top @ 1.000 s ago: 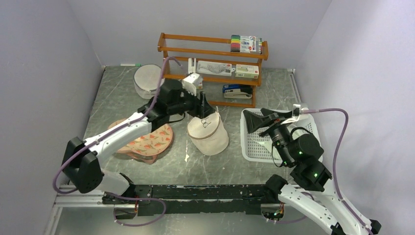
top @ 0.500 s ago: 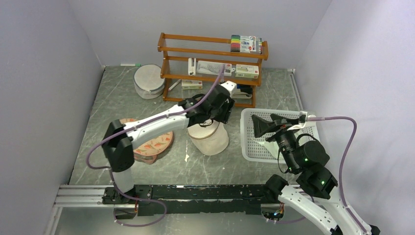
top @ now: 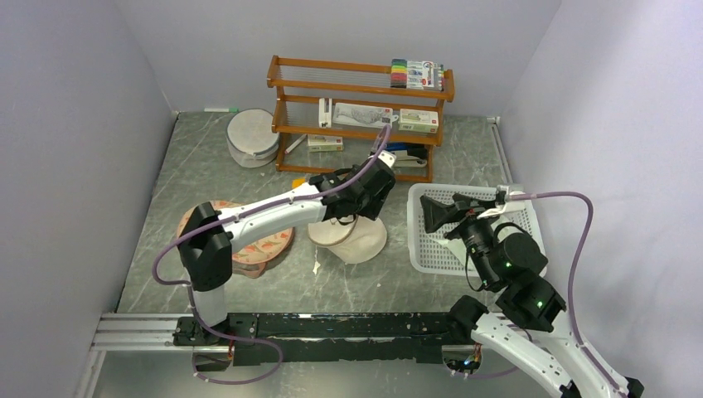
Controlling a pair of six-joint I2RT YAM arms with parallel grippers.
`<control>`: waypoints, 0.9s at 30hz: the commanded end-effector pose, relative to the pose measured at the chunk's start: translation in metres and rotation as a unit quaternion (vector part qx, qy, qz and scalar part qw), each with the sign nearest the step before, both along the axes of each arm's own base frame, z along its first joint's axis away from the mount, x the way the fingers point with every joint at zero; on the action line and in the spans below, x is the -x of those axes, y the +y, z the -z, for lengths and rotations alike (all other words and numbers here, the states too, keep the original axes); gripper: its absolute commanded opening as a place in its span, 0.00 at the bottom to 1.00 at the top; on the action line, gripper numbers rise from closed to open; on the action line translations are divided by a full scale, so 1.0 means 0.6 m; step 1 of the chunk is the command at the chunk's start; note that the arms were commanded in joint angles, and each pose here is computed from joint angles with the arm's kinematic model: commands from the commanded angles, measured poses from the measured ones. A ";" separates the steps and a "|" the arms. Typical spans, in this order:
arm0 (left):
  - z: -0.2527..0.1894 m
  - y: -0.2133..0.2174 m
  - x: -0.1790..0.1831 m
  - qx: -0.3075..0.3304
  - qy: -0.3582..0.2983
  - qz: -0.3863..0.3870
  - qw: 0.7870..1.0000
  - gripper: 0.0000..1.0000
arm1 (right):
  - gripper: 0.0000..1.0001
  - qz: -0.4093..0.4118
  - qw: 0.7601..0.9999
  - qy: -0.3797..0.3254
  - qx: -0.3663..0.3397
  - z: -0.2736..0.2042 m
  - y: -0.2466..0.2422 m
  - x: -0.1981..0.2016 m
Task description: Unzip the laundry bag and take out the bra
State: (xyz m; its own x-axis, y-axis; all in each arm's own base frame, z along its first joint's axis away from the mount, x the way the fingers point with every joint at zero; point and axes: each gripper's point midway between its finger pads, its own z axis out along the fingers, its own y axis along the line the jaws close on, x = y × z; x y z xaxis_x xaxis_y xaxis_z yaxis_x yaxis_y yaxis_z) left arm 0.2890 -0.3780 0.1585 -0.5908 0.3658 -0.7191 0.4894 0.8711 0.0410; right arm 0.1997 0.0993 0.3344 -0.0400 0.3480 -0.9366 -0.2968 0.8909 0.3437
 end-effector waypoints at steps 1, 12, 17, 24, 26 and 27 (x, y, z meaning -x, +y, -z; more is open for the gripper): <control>-0.061 0.017 0.008 0.026 -0.030 -0.005 0.999 0.67 | 0.89 -0.006 1.000 0.004 0.008 0.009 0.009 -0.005; -0.067 0.040 0.007 0.022 -0.047 -0.021 0.998 0.74 | 0.89 -0.014 1.000 0.011 0.011 0.017 0.022 -0.010; -0.033 0.035 0.001 -0.014 -0.029 -0.029 0.999 0.69 | 0.89 -0.018 1.000 0.015 0.014 0.020 0.026 -0.011; 0.002 0.042 -0.006 -0.048 -0.025 -0.039 0.998 0.48 | 0.89 -0.020 1.000 0.016 0.016 0.024 0.027 -0.011; -0.014 0.042 -0.012 -0.051 -0.043 -0.027 0.997 0.37 | 0.89 -0.020 1.000 0.016 0.018 0.025 0.027 -0.012; -0.028 0.045 -0.017 -0.061 -0.061 -0.011 0.996 0.30 | 0.89 -0.018 0.999 0.017 0.020 0.027 0.027 -0.013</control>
